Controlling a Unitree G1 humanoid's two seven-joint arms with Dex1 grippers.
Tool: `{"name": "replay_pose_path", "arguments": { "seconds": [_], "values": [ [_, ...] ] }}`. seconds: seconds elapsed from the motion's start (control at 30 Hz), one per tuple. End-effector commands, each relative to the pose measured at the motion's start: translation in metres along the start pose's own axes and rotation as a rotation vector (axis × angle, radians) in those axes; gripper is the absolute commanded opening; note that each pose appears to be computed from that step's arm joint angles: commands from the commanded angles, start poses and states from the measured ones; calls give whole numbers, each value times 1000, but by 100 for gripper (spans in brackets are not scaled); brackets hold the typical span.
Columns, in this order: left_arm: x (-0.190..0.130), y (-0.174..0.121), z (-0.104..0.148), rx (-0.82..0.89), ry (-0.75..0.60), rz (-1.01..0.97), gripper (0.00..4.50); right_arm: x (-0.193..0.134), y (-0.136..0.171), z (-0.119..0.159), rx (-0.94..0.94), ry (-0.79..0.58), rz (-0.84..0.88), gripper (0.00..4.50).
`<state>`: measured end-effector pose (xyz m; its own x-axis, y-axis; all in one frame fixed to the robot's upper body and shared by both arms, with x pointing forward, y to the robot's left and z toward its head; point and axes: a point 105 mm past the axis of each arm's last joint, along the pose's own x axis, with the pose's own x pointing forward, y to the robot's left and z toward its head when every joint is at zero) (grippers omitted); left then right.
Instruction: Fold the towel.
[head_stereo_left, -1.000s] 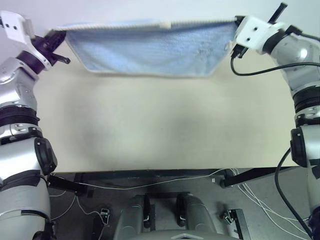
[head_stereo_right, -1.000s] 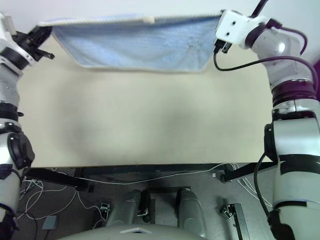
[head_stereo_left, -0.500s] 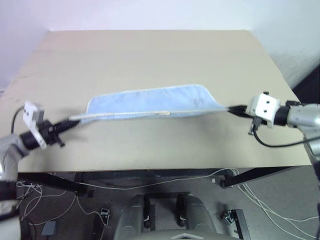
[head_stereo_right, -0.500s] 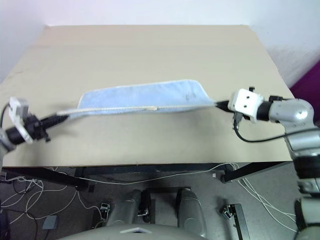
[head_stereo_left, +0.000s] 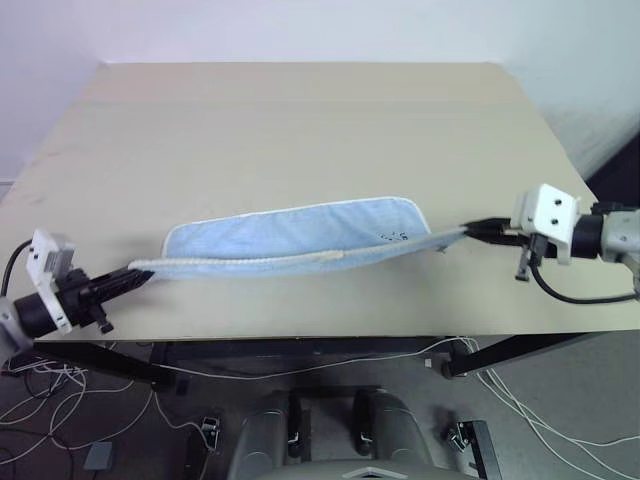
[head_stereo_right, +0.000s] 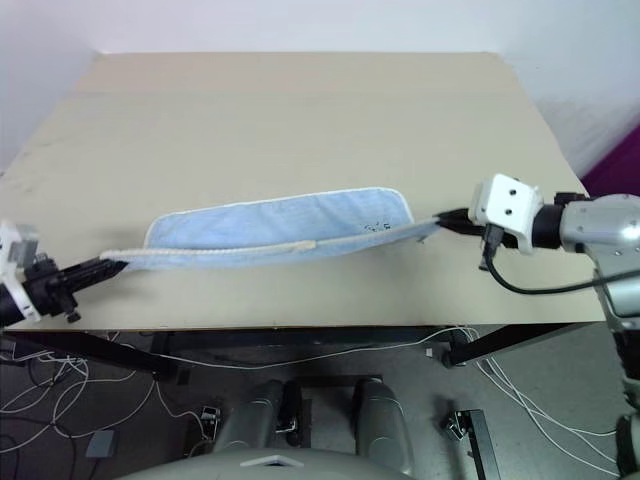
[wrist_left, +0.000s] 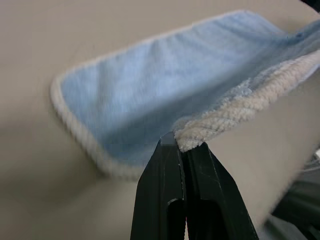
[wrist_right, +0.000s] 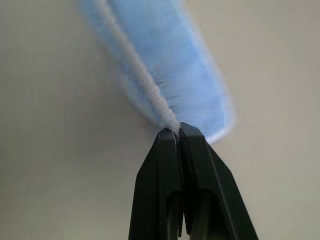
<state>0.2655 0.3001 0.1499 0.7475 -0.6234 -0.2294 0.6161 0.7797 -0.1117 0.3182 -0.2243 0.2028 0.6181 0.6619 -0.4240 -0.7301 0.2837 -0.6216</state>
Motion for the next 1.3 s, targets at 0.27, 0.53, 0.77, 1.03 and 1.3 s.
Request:
{"name": "replay_pose_path", "arguments": {
  "seconds": [0.27, 0.53, 0.77, 1.03, 1.3],
  "values": [
    [27, 23, 15, 27, -71, 116, 0, 55, -52, -8, -112, 35, -162, 3],
    [31, 48, 7, 37, -29, 249, 0, 83, -64, -19, -116, 63, -195, 3],
    [35, 48, -14, 44, 44, 251, 0, 91, -55, -30, -108, 83, -154, 3],
    [29, 37, -2, -1, -23, 179, 0, 71, -59, -24, -122, 36, -144, 3],
    [-6, -4, 0, -39, -11, 25, 0, 5, -29, -22, -65, 25, 16, 3]
  ]
}}
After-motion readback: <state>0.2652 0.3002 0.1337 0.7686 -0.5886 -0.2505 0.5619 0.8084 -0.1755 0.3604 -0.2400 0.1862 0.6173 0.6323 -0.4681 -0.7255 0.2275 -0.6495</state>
